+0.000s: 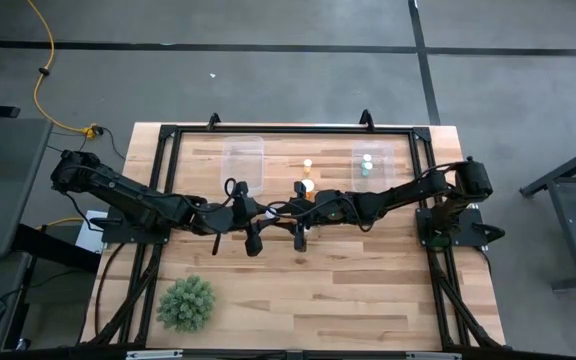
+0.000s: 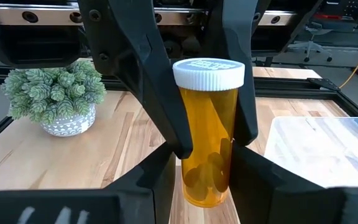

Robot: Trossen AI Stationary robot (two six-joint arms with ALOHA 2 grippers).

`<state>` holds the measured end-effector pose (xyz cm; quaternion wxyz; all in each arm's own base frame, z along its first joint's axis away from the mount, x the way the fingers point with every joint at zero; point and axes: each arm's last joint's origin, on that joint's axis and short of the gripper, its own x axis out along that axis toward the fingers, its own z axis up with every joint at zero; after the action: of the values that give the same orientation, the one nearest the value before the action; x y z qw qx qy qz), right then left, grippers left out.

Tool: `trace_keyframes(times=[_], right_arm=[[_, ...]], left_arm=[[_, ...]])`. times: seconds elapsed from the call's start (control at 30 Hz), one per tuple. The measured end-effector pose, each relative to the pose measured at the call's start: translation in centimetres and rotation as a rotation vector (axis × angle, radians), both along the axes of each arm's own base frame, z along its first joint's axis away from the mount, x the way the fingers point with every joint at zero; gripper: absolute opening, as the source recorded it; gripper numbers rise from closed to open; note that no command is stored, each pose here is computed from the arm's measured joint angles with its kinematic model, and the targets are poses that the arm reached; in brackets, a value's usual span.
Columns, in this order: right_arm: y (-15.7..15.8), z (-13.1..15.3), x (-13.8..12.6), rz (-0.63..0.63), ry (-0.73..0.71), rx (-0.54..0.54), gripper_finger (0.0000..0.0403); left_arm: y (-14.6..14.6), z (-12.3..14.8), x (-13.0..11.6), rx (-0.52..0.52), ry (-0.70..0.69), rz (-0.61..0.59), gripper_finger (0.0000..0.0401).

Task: Pick and place medicine bottles into bin by pill shape (circle, oval)
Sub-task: Put the small orange tablet bottle into the right transparent bin

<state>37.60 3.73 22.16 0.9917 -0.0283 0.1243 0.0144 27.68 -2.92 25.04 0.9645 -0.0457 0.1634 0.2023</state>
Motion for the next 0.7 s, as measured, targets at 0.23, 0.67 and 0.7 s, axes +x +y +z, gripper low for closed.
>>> trace_keyframes(times=[0.23,0.67,0.7], right_arm=[[0.00,0.00,0.00,0.000,0.000,0.000,0.0123],[0.00,0.00,0.00,0.000,0.000,0.000,0.0123],[0.00,0.00,0.00,-0.001,0.000,0.003,0.0123]], left_arm=[[0.00,0.00,0.00,-0.003,-0.001,0.001,0.0097],[0.00,0.00,0.00,-0.003,-0.002,0.001,0.0107],[0.00,0.00,0.00,-0.003,-0.002,0.001,0.0109]])
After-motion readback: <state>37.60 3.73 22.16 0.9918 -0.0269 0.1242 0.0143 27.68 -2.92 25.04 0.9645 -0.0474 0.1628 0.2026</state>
